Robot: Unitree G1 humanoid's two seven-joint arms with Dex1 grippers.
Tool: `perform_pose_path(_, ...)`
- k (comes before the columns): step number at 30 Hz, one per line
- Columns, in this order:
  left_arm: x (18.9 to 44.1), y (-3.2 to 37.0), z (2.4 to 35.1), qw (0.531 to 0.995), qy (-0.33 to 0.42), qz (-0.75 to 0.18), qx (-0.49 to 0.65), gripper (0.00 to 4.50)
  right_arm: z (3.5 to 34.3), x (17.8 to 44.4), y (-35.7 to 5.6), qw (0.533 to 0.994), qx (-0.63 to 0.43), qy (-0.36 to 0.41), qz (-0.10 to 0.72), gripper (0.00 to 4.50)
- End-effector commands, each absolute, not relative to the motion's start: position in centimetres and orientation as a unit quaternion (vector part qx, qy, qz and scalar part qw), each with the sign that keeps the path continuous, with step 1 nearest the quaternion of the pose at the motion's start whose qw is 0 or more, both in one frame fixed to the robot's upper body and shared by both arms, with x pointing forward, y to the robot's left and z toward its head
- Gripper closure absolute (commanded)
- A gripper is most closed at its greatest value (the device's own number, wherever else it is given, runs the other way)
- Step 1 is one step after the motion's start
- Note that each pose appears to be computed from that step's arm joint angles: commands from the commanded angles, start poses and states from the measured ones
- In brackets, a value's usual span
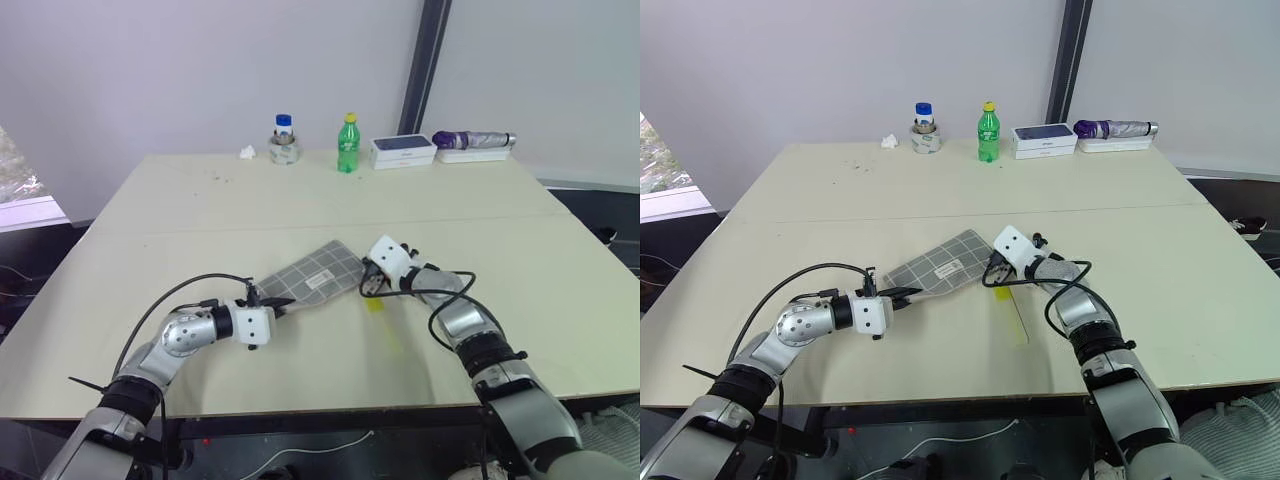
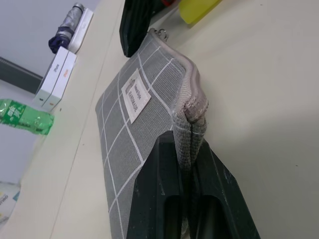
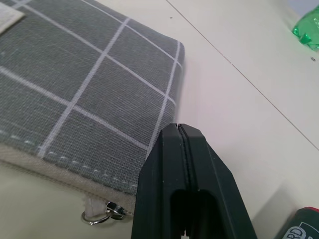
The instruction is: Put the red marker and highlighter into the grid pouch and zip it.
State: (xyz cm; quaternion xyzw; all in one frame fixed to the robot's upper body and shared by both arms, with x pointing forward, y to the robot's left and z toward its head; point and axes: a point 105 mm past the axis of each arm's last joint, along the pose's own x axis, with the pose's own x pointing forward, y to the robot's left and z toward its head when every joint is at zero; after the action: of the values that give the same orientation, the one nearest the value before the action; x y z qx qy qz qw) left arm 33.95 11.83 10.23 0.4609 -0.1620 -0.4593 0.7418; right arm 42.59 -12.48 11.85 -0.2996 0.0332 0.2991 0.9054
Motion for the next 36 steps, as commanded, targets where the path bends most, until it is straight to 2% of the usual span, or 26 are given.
perform_pose_path(1, 33.8, 12.3, 9.4, 0.747, -0.147, -0.458, 0.46, 4.5, 13.8, 42.4, -11.6, 0.908, -0.284, -0.005, 0.308, 3.15)
perform_pose_path(5, 34.1, 13.4, 10.3, 0.76, -0.153, -0.432, 0.461, 4.5, 16.1, 42.3, -12.7, 0.928, -0.226, -0.028, 0.296, 1.1)
perform_pose_path(7, 34.4, 14.2, 10.9, 0.782, -0.152, -0.41, 0.443, 4.5, 16.7, 41.3, -12.8, 0.923, -0.202, -0.03, 0.326, 0.07)
perform_pose_path(10, 34.8, 15.1, 11.8, 0.818, -0.151, -0.386, 0.399, 4.5, 16.5, 39.5, -11.7, 0.906, -0.195, -0.017, 0.375, 0.02)
perform_pose_path(15, 34.8, 16.0, 14.4, 0.835, -0.181, -0.365, 0.37, 4.5, 17.4, 39.3, -12.5, 0.918, -0.177, -0.021, 0.355, 0.02)
perform_pose_path(23, 34.0, 16.4, 16.7, 0.817, -0.206, -0.375, 0.386, 4.5, 15.0, 40.2, -11.9, 0.925, -0.185, 0.005, 0.331, 0.02)
perform_pose_path(27, 33.3, 16.5, 17.3, 0.802, -0.212, -0.386, 0.404, 4.5, 14.5, 41.2, -11.3, 0.939, -0.146, 0.018, 0.31, 0.02)
perform_pose_path(36, 32.9, 16.5, 18.0, 0.79, -0.222, -0.384, 0.422, 4.5, 13.6, 41.0, -9.7, 0.947, -0.058, 0.046, 0.314, 0.02)
